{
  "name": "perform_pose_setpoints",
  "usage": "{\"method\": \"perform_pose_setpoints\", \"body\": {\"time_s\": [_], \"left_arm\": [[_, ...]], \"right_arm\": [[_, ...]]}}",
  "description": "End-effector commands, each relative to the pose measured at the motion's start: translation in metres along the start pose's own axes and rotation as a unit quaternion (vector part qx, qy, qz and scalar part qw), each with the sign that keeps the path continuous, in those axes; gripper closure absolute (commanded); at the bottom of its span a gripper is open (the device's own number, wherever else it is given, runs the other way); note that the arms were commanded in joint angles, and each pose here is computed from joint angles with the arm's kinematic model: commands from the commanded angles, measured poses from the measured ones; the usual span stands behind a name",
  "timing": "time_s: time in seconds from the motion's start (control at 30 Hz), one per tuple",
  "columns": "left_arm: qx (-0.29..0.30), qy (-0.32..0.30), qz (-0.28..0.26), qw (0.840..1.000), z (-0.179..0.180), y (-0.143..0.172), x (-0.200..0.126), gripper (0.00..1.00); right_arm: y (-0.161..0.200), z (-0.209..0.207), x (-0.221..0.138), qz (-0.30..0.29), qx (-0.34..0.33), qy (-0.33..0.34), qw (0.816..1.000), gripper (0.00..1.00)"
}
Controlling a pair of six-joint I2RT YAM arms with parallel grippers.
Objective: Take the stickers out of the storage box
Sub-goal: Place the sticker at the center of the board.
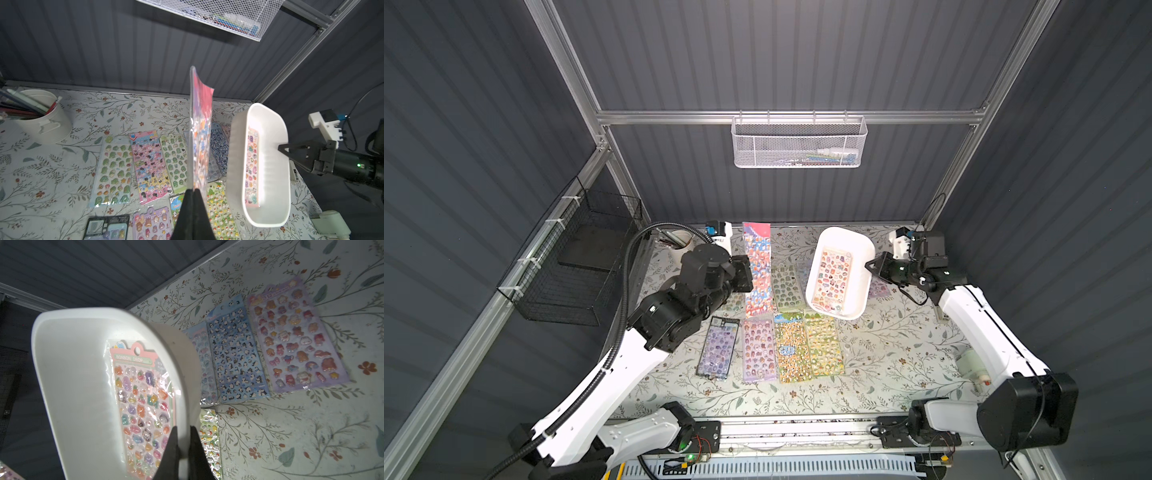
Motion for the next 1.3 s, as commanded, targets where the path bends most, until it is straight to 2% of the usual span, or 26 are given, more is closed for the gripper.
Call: {"method": "perform_pose_setpoints", "body": {"time_s": [0.0, 0.23, 0.43, 0.67, 0.8, 1.0, 1.17, 1.27], "left_arm": [[-0.022, -0.027, 0.048, 0.998, 0.016, 0.029, 0.019, 1.0], [-0.08, 0.042, 0.112, 0.99, 0.01, 0.078, 0.069, 1.0], [-0.138, 0.087, 0.178, 0.97, 0.0, 0.119, 0.121, 1.0], [-0.196, 0.117, 0.189, 0.955, -0.02, 0.156, 0.161, 1.0], [-0.221, 0.122, 0.193, 0.948, -0.041, 0.191, 0.177, 1.0], [-0.25, 0.12, 0.232, 0.932, -0.065, 0.241, 0.2, 1.0], [-0.26, 0.099, 0.217, 0.936, -0.066, 0.272, 0.206, 1.0], [-0.279, 0.097, 0.222, 0.929, -0.065, 0.284, 0.215, 1.0]], "right_arm": [[-0.018, 0.013, -0.022, -0.032, 0.006, -0.038, 0.999, 1.0], [-0.029, 0.017, -0.037, -0.052, 0.01, -0.049, 0.997, 1.0], [-0.041, 0.021, -0.047, -0.071, 0.01, -0.052, 0.996, 1.0], [-0.054, 0.024, -0.054, -0.087, 0.008, -0.054, 0.995, 1.0], [-0.057, 0.023, -0.056, -0.093, 0.011, -0.057, 0.994, 1.0], [-0.06, 0.018, -0.063, -0.104, 0.016, -0.055, 0.993, 0.99], [-0.059, 0.014, -0.067, -0.11, 0.022, -0.056, 0.992, 0.99], [-0.058, 0.012, -0.067, -0.11, 0.022, -0.055, 0.992, 0.99]]}}
Point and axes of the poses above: each gripper's point midway between its finger pads, its own x axis out along the fingers, its own z axis along the line the jaws close on, y = z × x, the point moved 6 cm from there along -x, back along the fingers, and after that the axes turned 14 degrees about -x, right-handed, at the moved point
